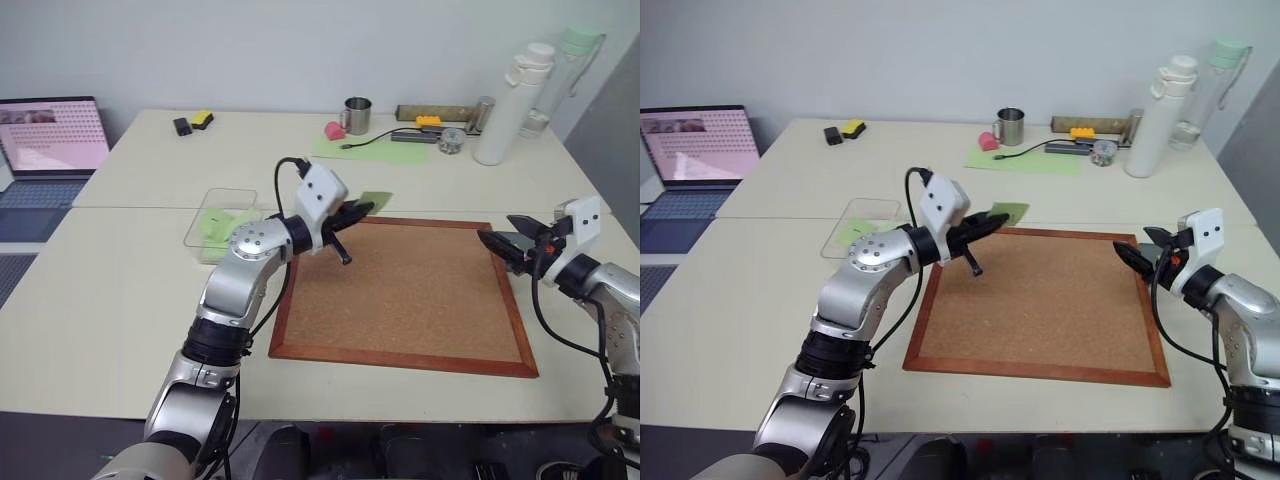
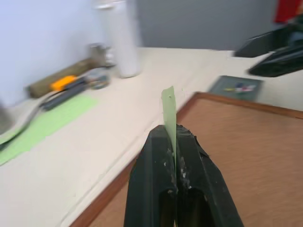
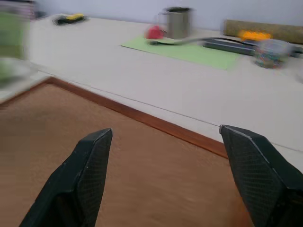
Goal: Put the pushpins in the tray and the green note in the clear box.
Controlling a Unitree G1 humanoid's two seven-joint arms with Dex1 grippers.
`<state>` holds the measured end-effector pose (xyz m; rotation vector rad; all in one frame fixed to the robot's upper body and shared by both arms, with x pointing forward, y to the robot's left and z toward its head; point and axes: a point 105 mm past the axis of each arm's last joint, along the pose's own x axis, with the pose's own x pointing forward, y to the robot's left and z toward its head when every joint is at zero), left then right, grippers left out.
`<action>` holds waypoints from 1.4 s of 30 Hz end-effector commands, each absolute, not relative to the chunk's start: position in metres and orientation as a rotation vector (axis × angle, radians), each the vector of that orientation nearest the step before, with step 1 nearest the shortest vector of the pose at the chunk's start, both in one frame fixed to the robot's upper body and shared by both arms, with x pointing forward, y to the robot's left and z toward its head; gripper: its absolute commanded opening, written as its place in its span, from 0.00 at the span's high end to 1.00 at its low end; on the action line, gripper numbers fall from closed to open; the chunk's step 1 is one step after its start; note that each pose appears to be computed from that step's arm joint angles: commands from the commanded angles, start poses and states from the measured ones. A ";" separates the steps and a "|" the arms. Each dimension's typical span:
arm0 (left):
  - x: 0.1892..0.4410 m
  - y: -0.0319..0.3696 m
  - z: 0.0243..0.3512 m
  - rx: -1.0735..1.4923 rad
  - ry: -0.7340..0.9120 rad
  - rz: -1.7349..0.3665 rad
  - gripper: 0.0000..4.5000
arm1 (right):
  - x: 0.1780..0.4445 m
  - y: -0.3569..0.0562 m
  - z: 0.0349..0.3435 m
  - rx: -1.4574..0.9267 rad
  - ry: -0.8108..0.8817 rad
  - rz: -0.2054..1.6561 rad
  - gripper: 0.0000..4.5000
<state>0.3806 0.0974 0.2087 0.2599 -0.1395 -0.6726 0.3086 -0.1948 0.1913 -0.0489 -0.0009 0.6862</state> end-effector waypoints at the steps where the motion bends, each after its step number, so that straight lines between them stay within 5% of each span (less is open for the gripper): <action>1: 0.397 0.180 0.233 0.300 -0.176 -0.272 1.00 | 0.271 -0.142 0.231 -0.007 -0.095 0.898 0.16; 5: 0.407 0.224 0.222 0.400 -0.104 -0.062 1.00 | 0.253 -0.114 0.237 0.012 -0.085 0.990 0.16; 10: 0.413 0.221 0.200 0.437 -0.036 -0.071 1.00 | 0.254 -0.113 0.229 0.006 -0.045 0.971 0.16; 24: 0.410 0.206 0.192 0.496 -0.053 -0.113 0.45 | 0.259 -0.126 0.228 -0.006 -0.032 0.893 0.15; 30: 0.400 0.163 0.202 0.498 -0.112 -0.365 0.20 | 0.257 -0.136 0.224 -0.016 -0.022 0.842 0.15; 34: 0.377 0.120 0.197 0.392 -0.064 -0.709 0.03 | 0.254 -0.149 0.216 -0.089 0.013 0.785 0.15; 42: 0.330 0.092 0.164 0.293 0.096 -1.067 0.01 | 0.248 -0.182 0.179 -0.198 0.140 0.572 0.15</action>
